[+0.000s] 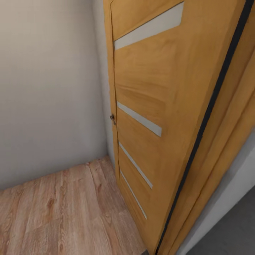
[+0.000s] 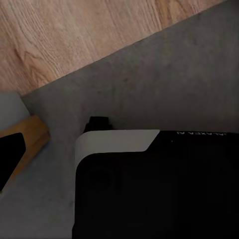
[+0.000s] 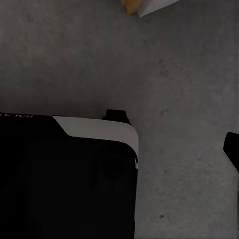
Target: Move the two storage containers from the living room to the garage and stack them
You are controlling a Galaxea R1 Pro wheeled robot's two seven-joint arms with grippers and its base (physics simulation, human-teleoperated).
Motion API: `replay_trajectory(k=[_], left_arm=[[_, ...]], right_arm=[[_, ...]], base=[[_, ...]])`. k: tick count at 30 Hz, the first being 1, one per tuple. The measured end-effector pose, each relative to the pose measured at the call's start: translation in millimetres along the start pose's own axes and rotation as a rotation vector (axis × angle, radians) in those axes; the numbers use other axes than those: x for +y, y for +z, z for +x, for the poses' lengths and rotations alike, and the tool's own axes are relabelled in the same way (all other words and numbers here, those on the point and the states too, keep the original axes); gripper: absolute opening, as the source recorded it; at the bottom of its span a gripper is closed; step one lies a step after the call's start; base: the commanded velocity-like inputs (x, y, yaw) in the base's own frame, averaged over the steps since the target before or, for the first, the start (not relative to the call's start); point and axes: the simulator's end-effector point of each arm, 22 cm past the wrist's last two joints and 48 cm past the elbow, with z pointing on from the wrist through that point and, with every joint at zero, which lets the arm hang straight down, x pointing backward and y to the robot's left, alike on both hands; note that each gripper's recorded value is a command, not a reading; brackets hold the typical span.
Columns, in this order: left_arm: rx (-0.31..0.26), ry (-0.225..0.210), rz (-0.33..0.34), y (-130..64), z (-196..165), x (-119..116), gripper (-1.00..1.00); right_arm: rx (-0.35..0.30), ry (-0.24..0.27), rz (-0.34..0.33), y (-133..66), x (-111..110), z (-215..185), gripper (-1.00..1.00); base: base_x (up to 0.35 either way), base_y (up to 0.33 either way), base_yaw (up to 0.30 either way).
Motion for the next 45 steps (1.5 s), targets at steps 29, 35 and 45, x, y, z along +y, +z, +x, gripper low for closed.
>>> replay_trajectory(k=[29,35,45], left_arm=[[-0.001,-0.003,0.000,0.0,-0.5,0.1,1.00],[-0.001,-0.001,0.000,-0.1,-0.4,0.0,1.00],[-0.001,-0.001,0.000,0.1,-0.5,0.0,1.00]], right_arm=[[-0.001,0.001,0.002,0.2,-1.9,-0.1,1.00],[-0.002,0.000,0.001,0.1,-1.0,-0.4,1.00],[-0.001,0.000,0.002,0.3,-1.7,-0.4,1.00]], base=[[0.044,0.000,0.192],[0.307,0.000,0.015],[0.222,0.000,0.125]])
